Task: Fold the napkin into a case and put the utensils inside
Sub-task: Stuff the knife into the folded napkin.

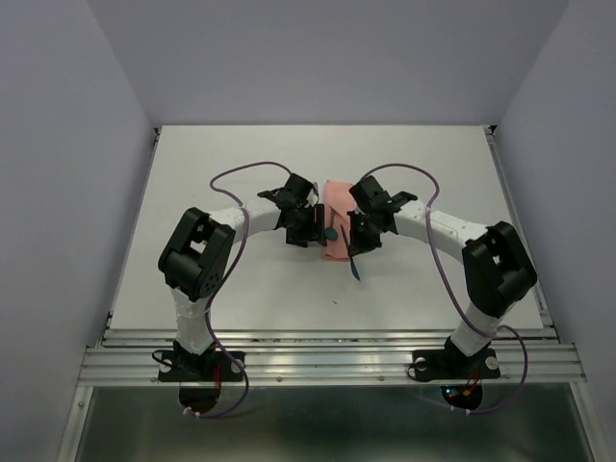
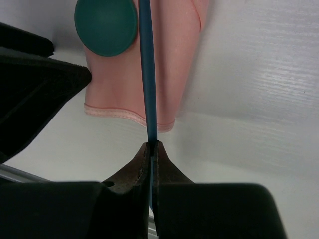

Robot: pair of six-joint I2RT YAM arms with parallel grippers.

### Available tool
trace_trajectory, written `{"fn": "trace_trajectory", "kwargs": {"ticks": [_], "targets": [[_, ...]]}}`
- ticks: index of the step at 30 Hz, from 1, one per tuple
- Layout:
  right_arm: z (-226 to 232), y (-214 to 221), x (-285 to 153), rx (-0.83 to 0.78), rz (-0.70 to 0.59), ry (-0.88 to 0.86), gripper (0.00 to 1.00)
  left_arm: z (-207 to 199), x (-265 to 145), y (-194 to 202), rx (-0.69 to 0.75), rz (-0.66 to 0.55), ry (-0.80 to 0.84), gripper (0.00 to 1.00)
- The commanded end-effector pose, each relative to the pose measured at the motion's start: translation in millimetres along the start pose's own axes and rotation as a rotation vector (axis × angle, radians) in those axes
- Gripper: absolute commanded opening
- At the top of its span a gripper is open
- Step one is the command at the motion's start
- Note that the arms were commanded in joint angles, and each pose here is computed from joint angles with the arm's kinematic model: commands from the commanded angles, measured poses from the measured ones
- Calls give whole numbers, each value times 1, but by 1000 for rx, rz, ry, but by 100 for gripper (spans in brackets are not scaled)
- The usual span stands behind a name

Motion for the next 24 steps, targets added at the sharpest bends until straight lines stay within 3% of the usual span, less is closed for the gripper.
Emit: {"fn": "trace_trajectory", "kwargs": {"ticks": [1,24], "targets": [[9,-14,2,34,-21,20,1,3,5,12,-4,43,0,68],[16,-62,36,93,-115,175,1,13,-21,17,24,-1,-43,68]]}}
Point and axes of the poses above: each gripper's point midway between its finger pads, its own x axis out along the fingers, its own z axis along the line the jaws close on, y = z × x, the point moved 7 cm from there along -x, back along the fingers, and after that the axes turned 1 degree about x, right-handed, at the moved point
